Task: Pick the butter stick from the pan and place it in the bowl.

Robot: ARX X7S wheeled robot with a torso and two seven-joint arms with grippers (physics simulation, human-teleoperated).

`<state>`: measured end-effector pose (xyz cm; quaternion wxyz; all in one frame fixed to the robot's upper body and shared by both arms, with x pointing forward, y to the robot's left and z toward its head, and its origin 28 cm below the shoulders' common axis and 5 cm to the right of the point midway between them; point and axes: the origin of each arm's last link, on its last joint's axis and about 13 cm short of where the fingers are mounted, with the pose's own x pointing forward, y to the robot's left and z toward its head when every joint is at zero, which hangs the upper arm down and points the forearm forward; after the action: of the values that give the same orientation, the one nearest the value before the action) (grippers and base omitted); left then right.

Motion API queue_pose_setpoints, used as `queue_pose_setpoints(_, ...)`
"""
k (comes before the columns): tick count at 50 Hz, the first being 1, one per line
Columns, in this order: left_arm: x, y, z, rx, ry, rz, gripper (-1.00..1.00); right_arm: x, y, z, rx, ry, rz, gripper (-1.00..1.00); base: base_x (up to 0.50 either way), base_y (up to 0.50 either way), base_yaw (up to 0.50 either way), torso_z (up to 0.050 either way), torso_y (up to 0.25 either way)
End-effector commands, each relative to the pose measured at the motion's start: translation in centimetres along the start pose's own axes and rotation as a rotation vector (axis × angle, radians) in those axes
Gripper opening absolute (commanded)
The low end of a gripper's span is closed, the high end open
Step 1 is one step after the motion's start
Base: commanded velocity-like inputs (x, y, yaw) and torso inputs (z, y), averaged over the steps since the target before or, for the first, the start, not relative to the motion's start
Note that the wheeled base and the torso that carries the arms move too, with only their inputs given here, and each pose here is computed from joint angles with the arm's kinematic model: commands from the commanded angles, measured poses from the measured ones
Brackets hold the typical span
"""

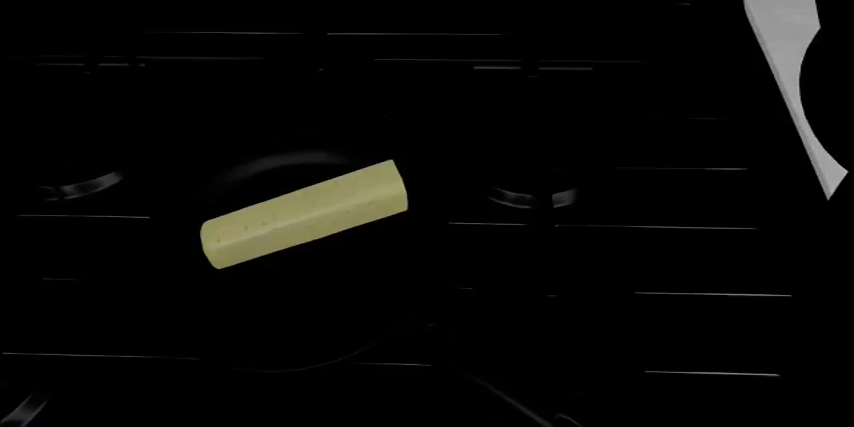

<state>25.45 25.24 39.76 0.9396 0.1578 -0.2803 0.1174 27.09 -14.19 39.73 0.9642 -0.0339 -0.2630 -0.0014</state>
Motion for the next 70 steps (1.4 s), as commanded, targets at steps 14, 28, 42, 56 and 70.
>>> queue_pose_setpoints(14,-0.2,0.3,-0.1,-0.014,0.022,0.03,1.0,2.7,1.2,-1.5,0.035,0.24,0.644,1.0,0.0,0.0,0.0,0.0,0.0)
queue_pose_setpoints(28,-0.7,0.5,-0.2,0.009,0.039,0.063,1.0,4.7,2.6,-3.5,-0.058,0.329,1.077,1.0,0.0,0.0,0.0,0.0,0.0)
queue_pose_setpoints(42,-1.3,0.8,-0.3,0.045,0.066,0.121,1.0,7.8,4.2,-5.5,-0.085,0.417,1.385,1.0,0.0,0.0,0.0,0.0,0.0)
queue_pose_setpoints(56,-1.3,1.0,-1.0,0.075,0.095,0.168,1.0,10.0,6.6,-7.9,-0.217,0.511,1.548,1.0,0.0,0.0,0.0,0.0,0.0)
queue_pose_setpoints(70,-1.7,1.3,-0.7,0.106,0.1,0.209,1.0,11.1,8.0,-8.0,-0.28,0.55,1.639,1.0,0.0,0.0,0.0,0.0,0.0)
